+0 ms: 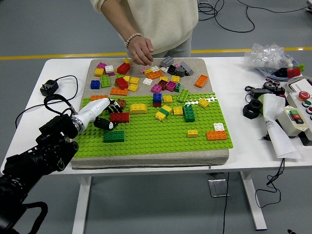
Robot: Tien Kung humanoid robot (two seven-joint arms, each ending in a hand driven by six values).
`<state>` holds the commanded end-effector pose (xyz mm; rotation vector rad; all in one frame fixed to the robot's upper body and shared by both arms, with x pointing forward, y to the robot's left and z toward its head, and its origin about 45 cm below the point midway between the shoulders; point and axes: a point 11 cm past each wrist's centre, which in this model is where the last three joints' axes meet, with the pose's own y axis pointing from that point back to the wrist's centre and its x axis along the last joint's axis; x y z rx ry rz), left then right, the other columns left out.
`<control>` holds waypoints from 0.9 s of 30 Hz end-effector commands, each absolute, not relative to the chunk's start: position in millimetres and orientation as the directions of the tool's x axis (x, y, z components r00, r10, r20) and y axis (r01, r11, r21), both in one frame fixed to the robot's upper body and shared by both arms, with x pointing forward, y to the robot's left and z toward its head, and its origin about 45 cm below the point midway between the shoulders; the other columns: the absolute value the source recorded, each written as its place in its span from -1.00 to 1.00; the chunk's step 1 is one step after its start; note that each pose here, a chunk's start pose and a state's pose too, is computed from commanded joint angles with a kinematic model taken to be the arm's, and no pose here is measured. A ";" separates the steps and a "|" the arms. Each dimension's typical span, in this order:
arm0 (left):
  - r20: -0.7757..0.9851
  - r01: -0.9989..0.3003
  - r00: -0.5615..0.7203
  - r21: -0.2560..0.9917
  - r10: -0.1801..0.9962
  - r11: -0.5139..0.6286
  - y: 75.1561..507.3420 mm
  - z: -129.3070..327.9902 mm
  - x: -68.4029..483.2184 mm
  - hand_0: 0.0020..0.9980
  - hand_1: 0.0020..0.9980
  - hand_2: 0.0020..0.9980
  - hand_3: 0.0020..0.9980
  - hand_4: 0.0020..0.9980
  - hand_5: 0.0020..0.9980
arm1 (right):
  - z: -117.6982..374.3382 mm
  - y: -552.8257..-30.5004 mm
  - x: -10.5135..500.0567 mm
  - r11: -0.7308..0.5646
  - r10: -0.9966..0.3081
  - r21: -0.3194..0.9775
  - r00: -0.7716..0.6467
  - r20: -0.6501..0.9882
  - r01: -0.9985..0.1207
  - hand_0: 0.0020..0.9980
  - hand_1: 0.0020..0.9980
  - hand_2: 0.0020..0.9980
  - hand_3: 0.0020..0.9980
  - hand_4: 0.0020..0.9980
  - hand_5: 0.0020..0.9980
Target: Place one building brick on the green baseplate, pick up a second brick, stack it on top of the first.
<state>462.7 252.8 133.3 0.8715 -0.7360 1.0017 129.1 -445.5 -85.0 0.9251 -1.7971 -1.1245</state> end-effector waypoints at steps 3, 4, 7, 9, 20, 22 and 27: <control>0.840 -0.925 0.358 0.262 0.407 0.273 253.4 135.3 463.4 0.27 0.12 0.01 -0.04 0.11 -1.00 | -85.3 -445.3 128.4 0.336 -0.879 0.928 -0.408 0.247 -0.162 0.58 0.47 0.57 0.50 0.84 0.28; 0.840 -0.926 0.357 0.261 0.409 0.273 253.4 135.5 463.4 0.27 0.12 0.01 -0.04 0.11 -1.00 | -85.4 -445.2 128.3 0.336 -0.879 0.928 -0.408 0.247 -0.162 0.58 0.47 0.57 0.50 0.84 0.28; 0.837 -0.928 0.351 0.253 0.419 0.272 254.0 138.0 464.2 0.26 0.10 0.01 -0.04 0.09 -1.00 | -85.4 -445.4 127.8 0.337 -0.879 0.928 -0.407 0.248 -0.161 0.58 0.47 0.56 0.50 0.84 0.28; 0.836 -0.930 0.347 0.249 0.424 0.271 254.6 139.8 464.8 0.26 0.10 0.01 -0.04 0.09 -1.00 | -85.4 -445.6 127.7 0.338 -0.879 0.927 -0.408 0.249 -0.161 0.58 0.47 0.56 0.50 0.84 0.28; 0.833 -0.937 0.328 0.228 0.446 0.264 260.8 149.2 468.1 0.25 0.10 0.00 -0.05 0.07 -1.00 | -84.9 -446.6 128.1 0.339 -0.877 0.926 -0.412 0.248 -0.164 0.58 0.47 0.56 0.50 0.84 0.28; 0.833 -0.937 0.327 0.226 0.447 0.265 261.1 149.9 468.2 0.25 0.10 0.00 -0.05 0.07 -1.00 | -84.7 -446.8 128.6 0.340 -0.876 0.926 -0.413 0.248 -0.166 0.58 0.47 0.56 0.50 0.84 0.28; 0.835 -0.939 0.320 0.217 0.447 0.267 264.3 154.6 468.7 0.24 0.09 0.00 -0.05 0.06 -1.00 | -84.3 -447.9 128.5 0.341 -0.874 0.925 -0.417 0.247 -0.167 0.58 0.47 0.56 0.49 0.84 0.28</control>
